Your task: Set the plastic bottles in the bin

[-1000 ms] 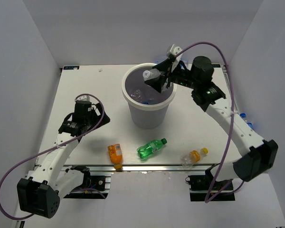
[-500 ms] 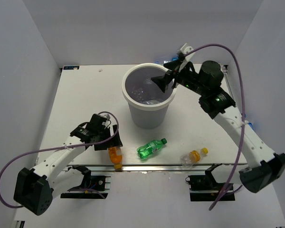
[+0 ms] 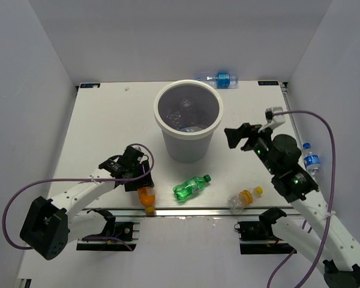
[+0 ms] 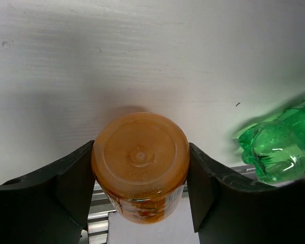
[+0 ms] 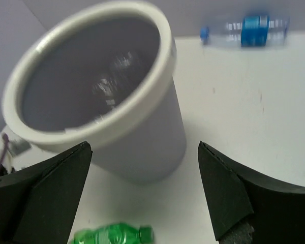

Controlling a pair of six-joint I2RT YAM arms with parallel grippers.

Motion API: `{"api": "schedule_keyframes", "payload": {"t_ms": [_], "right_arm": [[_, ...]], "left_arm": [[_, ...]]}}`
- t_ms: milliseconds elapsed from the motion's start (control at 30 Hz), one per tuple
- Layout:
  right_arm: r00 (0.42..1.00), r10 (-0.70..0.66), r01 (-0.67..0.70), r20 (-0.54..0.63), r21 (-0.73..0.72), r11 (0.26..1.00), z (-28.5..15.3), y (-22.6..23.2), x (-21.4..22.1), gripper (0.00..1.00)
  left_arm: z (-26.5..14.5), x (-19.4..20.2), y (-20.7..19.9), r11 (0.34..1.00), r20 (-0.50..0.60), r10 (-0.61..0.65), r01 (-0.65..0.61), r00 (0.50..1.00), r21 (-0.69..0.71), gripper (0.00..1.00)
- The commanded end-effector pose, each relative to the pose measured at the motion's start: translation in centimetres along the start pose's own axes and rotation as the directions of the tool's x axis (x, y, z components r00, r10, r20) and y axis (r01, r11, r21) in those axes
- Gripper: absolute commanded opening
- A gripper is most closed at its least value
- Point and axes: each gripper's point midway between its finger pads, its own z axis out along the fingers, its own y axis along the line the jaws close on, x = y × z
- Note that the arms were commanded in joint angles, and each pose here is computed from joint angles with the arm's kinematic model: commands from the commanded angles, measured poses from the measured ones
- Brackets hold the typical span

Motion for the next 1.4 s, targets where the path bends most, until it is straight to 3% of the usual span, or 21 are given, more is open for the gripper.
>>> {"api": "schedule_keyframes", "payload": {"t_ms": [0, 200, 300, 433, 533, 600, 667, 700, 800, 900, 967, 1000, 1033, 1167, 1300, 1367], "right_arm": [[0.989, 0.146, -0.145, -0.017, 0.061, 0.988, -1.7, -1.3, 2.9, 0.89], [0.954, 0.156, -0.168, -0.257, -0.023, 0.986, -4.1, -0.3, 10.7, 0.89], [0.925, 0.096, -0.143, -0.367, -0.103, 0.984, -5.2, 0.4, 14.0, 0.89], [0.873, -0.055, -0.107, -0.485, -0.301, 0.948, -5.9, 2.5, 18.3, 0.89], [0.858, -0.166, -0.074, -0.487, -0.437, 0.896, -6.4, 4.6, 19.6, 0.89], [0.868, -0.318, 0.045, -0.381, -0.577, 0.815, -6.7, 6.1, 20.1, 0.89], [0.857, -0.461, 0.201, -0.231, -0.674, 0.711, -6.6, 7.8, 20.2, 0.89], [0.844, -0.506, 0.237, -0.178, -0.722, 0.65, -6.6, 9.0, 20.6, 0.89], [0.776, -0.623, 0.275, -0.099, -0.835, 0.476, -7.4, 10.3, 22.5, 0.89], [0.679, -0.732, 0.282, -0.046, -0.905, 0.318, -7.6, 10.4, 26.0, 0.89], [0.66, -0.751, 0.281, -0.04, -0.913, 0.295, -7.0, 10.8, 26.3, 0.89], [0.626, -0.779, 0.282, 0.025, -0.939, 0.196, -7.3, 11.0, 27.4, 0.89], [0.623, -0.781, 0.26, 0.046, -0.954, 0.151, -7.8, 11.3, 28.0, 0.89], [0.573, -0.818, 0.356, 0.045, -0.913, 0.2, -4.6, 11.0, 28.8, 0.89], [0.573, -0.816, 0.436, 0.079, -0.872, 0.222, -2.1, 11.6, 29.2, 0.89], [0.558, -0.827, 0.448, 0.067, -0.864, 0.232, -1.7, 11.1, 30.1, 0.89]], "left_arm": [[-1.4, -2.6, -1.9, 0.999, 0.094, -0.007, 0.002, 0.996, 0.051, 0.37], [-6.5, -7.1, -2.3, 1.0, 0.286, -0.004, -0.002, 0.958, 0.02, 0.18], [-10.6, -9.8, -3.2, 0.999, 0.396, -0.021, 0.006, 0.918, 0.039, 0.12], [-16.6, -12.8, -5.0, 0.988, 0.55, -0.096, 0.01, 0.829, 0.156, 0.03], [-22.0, -15.2, -6.9, 0.965, 0.652, -0.154, -0.028, 0.742, 0.259, 0.03], [-25.0, -17.1, -8.5, 0.944, 0.702, -0.204, -0.053, 0.683, 0.326, 0.03], [-26.0, -18.1, -10.0, 0.928, 0.712, -0.215, -0.088, 0.668, 0.362, 0.03], [-26.3, -19.4, -11.6, 0.919, 0.717, -0.212, -0.115, 0.664, 0.378, 0.03], [-25.4, -20.9, -15.8, 0.886, 0.677, -0.165, -0.194, 0.717, 0.422, 0.03], [-24.7, -22.4, -18.2, 0.872, 0.665, -0.132, -0.232, 0.735, 0.43, 0.03], [-24.9, -22.8, -20.2, 0.836, 0.659, -0.121, -0.282, 0.742, 0.47, 0.03], [-24.9, -23.2, -21.8, 0.815, 0.65, -0.092, -0.318, 0.755, 0.484, 0.04], [-24.9, -23.5, -22.5, 0.807, 0.646, -0.07, -0.337, 0.76, 0.484, 0.04], [-22.1, -24.4, -23.9, 0.828, 0.621, -0.043, -0.32, 0.783, 0.46, 0.07], [-19.5, -25.1, -24.0, 0.858, 0.602, 0.0, -0.308, 0.799, 0.41, 0.09], [-19.0, -25.2, -23.8, 0.868, 0.597, 0.016, -0.308, 0.802, 0.389, 0.37]]}}
